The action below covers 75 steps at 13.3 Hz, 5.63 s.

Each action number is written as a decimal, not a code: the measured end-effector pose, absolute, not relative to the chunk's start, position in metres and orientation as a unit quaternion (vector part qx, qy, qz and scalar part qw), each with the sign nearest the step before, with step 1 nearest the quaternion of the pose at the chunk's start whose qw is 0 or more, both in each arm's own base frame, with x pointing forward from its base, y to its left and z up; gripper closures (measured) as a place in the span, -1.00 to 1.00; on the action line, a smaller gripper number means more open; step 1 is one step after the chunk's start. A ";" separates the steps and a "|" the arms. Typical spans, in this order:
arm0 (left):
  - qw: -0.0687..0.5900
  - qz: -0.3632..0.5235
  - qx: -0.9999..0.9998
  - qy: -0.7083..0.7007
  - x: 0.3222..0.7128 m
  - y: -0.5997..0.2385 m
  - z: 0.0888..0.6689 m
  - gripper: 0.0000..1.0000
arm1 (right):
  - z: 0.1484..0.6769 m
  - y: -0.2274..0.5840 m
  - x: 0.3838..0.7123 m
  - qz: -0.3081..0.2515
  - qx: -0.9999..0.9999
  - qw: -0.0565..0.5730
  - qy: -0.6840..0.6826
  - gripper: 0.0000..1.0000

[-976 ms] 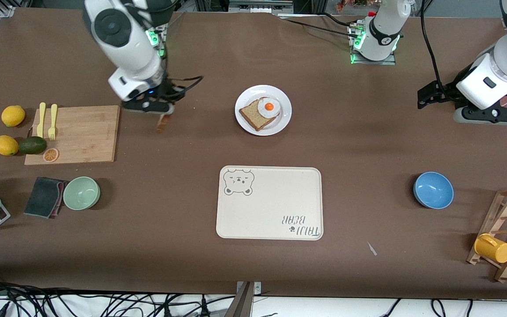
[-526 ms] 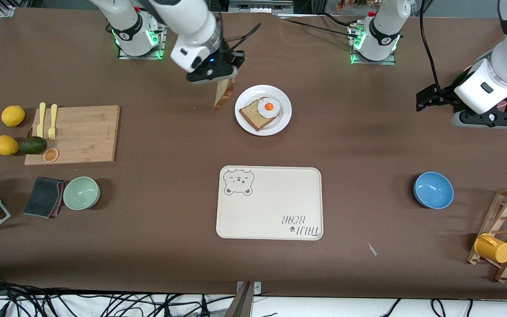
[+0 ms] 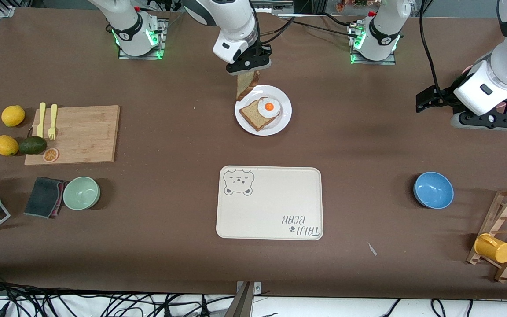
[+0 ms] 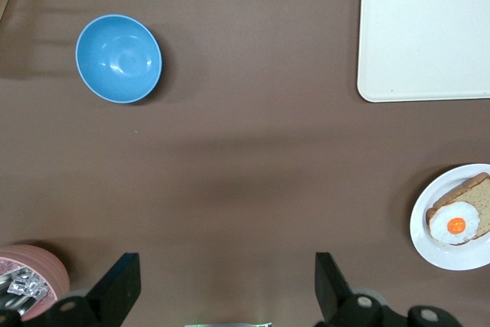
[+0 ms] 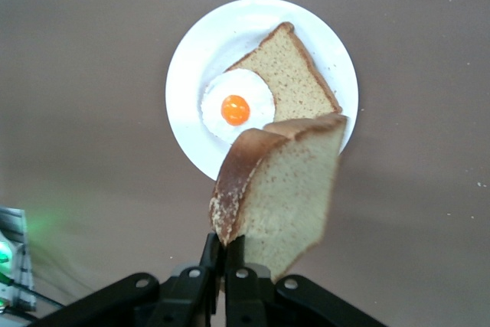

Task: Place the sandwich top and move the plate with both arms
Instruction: 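Lift the bread slice with the right gripper and carry it over the plate, then lower the bread onto the egg slice and open the right gripper, then withdraw the right gripper while the left gripper reaches toward the plate, then grasp the white plate rim with the left gripper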

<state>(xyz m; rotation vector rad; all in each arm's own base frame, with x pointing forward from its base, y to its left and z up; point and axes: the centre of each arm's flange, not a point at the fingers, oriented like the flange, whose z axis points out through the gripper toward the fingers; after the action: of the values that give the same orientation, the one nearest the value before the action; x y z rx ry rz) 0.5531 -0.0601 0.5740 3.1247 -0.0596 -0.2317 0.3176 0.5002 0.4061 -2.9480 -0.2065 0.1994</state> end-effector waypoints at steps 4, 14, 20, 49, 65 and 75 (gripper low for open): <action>0.004 -0.074 0.997 -0.019 0.553 -0.060 0.574 -1.00 | 0.371 0.508 0.319 0.036 -0.995 0.058 -0.070 0.89; 0.004 -0.074 0.997 -0.019 0.554 -0.060 0.573 -1.00 | 0.340 0.532 0.337 0.022 -0.997 0.074 -0.022 0.89; 0.004 -0.075 0.997 -0.019 0.554 -0.060 0.573 -1.00 | 0.340 0.540 0.327 0.024 -0.997 0.075 -0.017 0.89; 0.301 -0.224 0.925 -0.064 0.600 -0.134 0.405 -1.00 | 0.495 0.126 0.548 0.007 -0.999 0.031 0.006 -1.00; 0.439 -0.170 0.873 -0.130 0.546 -0.249 0.191 -0.96 | 0.568 -0.012 0.522 0.020 -1.000 -0.004 0.019 -1.00; 0.455 -0.149 0.861 -0.171 0.527 -0.274 0.140 -0.19 | 0.570 -0.004 0.521 0.024 -0.999 -0.008 0.021 -1.00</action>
<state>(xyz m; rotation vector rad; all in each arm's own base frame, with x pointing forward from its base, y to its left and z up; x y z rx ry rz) 0.5268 -0.2744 0.1404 2.1236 -0.4226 -0.3671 0.5213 -0.0038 0.5698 -3.1550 0.0659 0.0767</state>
